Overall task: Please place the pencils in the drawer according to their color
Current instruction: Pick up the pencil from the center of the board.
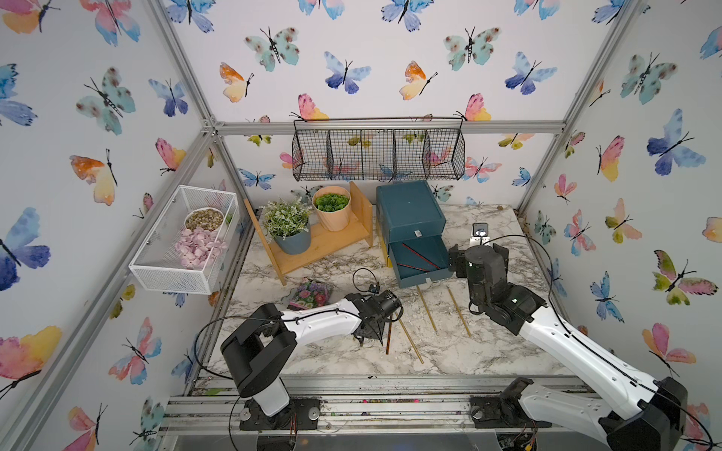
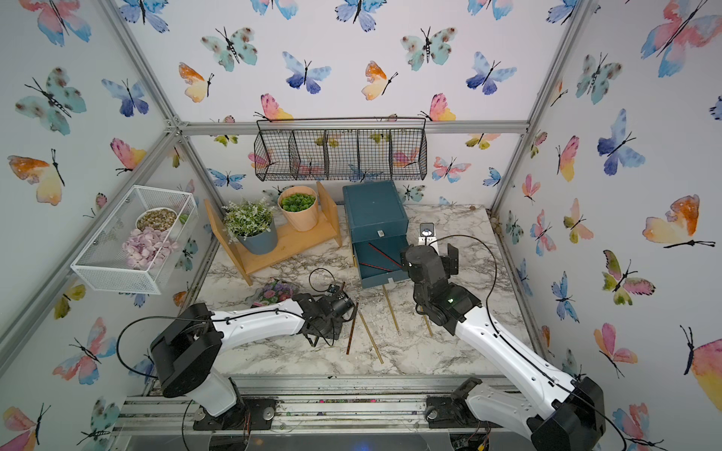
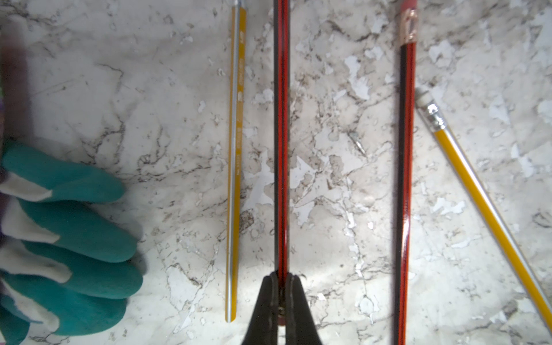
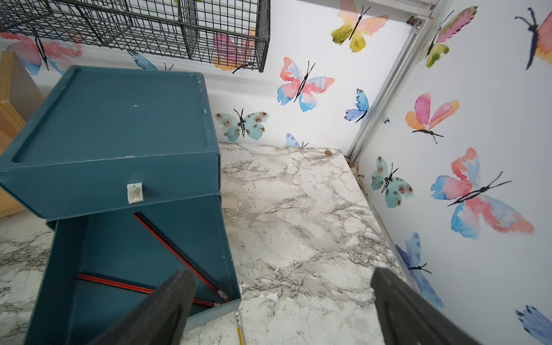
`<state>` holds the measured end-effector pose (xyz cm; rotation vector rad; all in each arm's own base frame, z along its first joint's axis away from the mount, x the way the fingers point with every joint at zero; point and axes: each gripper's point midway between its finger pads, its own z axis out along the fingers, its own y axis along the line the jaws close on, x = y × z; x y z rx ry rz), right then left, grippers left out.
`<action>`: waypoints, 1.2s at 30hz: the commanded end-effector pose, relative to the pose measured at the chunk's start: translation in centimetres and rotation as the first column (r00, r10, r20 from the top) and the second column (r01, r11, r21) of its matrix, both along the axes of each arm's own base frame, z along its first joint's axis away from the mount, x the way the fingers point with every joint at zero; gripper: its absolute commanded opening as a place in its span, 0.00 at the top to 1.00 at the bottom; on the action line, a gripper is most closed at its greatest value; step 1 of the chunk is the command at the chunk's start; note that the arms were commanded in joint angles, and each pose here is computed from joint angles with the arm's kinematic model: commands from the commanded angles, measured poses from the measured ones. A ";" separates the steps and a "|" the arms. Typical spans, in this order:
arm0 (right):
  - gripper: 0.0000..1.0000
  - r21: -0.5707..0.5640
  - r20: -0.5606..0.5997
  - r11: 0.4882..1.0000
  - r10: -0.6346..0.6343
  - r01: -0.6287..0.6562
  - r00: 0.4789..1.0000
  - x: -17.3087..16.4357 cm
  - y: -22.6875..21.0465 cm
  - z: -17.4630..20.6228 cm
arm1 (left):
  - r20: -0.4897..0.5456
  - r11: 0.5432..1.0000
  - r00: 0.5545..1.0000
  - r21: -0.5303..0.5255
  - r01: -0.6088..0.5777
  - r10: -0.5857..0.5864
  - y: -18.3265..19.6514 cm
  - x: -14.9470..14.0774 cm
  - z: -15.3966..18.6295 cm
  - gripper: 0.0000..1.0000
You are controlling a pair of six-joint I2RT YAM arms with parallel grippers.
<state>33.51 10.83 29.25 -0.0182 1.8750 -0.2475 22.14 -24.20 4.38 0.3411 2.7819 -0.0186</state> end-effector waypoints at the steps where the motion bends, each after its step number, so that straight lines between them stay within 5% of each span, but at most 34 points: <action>1: 0.01 0.030 0.023 1.000 -0.002 0.001 1.000 -0.1 -0.1 0.5 | 0.049 1.000 0.999 -0.003 -0.023 0.023 0.7 0.8 1.1 1.00; 36: 0.02 0.031 0.035 0.999 -0.015 0.014 0.999 -0.1 -0.4 0.7 | 0.063 0.992 0.998 -0.128 0.000 0.008 0.2 0.7 2.3 1.00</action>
